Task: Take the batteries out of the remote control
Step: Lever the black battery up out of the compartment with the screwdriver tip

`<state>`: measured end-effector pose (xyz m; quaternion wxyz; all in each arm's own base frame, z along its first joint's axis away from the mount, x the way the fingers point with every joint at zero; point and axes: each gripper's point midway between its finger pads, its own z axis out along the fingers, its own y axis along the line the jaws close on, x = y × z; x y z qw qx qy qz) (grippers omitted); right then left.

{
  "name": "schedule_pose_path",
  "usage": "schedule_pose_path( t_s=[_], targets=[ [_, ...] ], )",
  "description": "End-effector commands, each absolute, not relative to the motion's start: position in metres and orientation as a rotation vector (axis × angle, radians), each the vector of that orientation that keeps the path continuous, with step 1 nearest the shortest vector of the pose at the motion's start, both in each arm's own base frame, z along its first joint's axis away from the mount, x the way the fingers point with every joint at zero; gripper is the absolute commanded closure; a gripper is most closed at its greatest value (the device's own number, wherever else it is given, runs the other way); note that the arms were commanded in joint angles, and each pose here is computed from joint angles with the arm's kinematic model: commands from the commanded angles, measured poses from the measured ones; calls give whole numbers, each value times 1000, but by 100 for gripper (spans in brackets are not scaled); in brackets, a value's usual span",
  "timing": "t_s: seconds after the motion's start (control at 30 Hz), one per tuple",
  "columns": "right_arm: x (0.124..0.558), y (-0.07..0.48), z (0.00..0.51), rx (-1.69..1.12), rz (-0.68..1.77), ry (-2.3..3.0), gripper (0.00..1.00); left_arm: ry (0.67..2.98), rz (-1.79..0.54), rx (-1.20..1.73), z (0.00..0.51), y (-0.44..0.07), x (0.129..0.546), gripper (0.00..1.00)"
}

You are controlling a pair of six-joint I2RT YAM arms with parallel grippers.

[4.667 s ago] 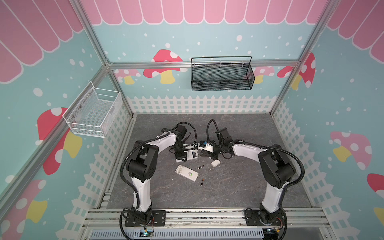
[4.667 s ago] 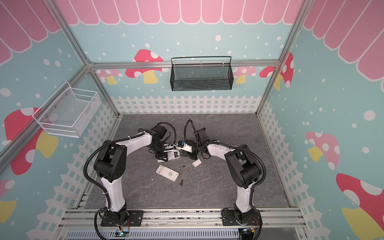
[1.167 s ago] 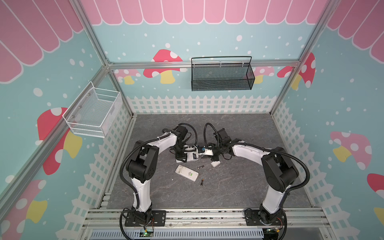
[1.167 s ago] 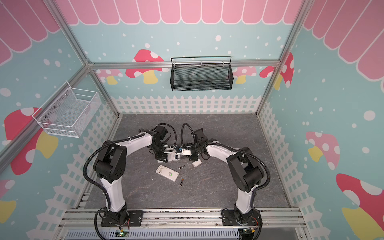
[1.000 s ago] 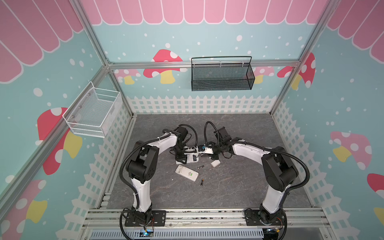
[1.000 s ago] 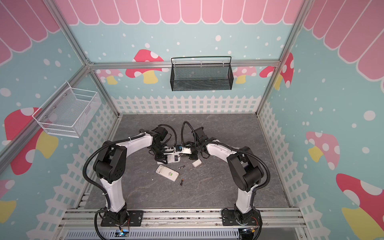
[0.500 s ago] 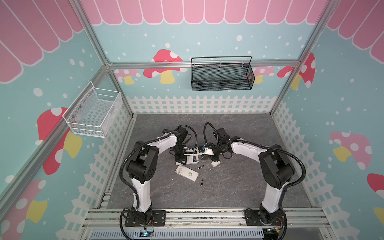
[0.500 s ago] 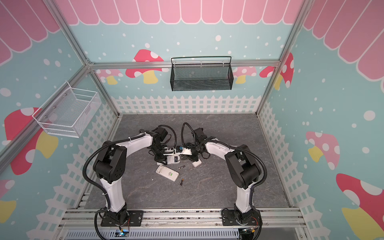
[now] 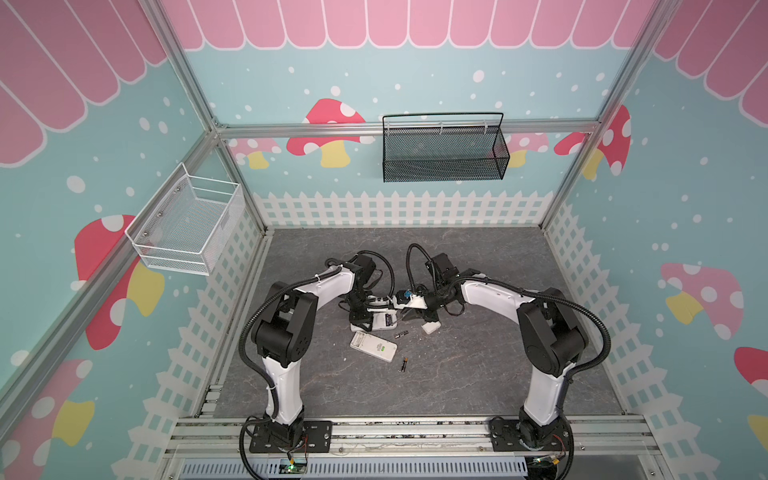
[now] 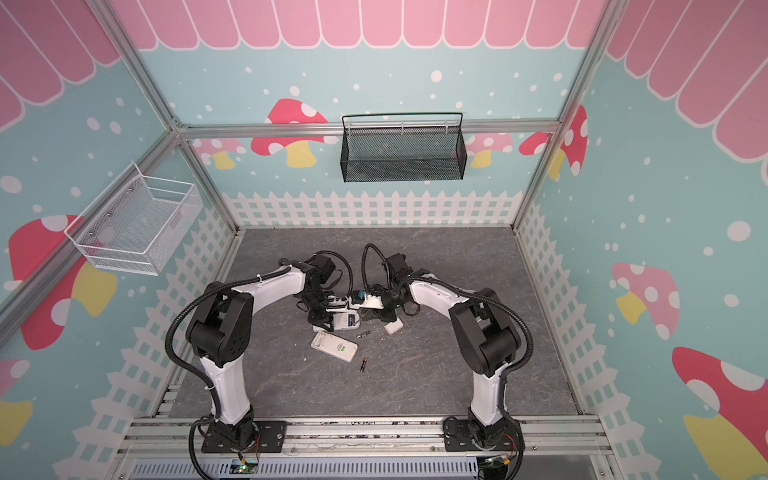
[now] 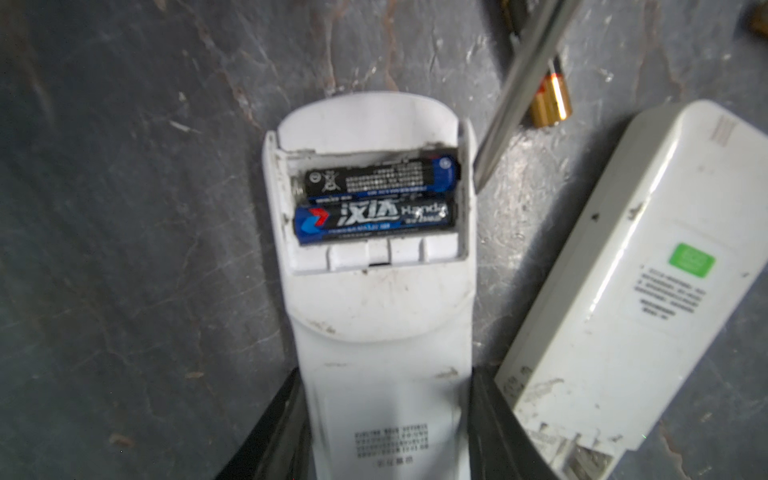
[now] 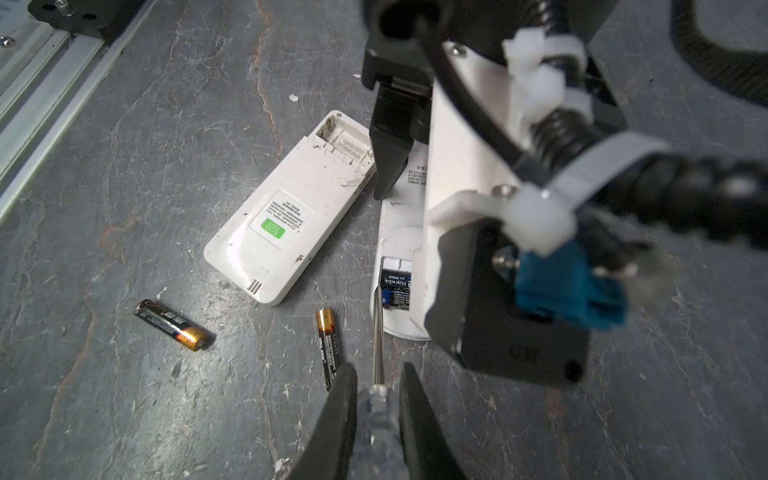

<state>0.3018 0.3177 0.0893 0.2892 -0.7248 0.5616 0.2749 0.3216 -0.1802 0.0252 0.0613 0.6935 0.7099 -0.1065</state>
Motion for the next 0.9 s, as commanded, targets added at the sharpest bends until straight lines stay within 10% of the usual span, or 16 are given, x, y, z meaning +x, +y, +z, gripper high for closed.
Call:
schedule_pose_path(
  t_s=[0.0, 0.43, 0.87],
  targets=[
    [298, 315, 73, -1982, 754, 1508, 100, 2118, -385, 2153, 31, -181, 304, 74],
    [293, 313, 72, -1997, 751, 1493, 100, 2117, -394, 2149, 32, -182, 304, 74],
    [312, 306, 74, -1932, 239, 1381, 100, 2119, -405, 2144, 33, -183, 303, 75]
  ],
)
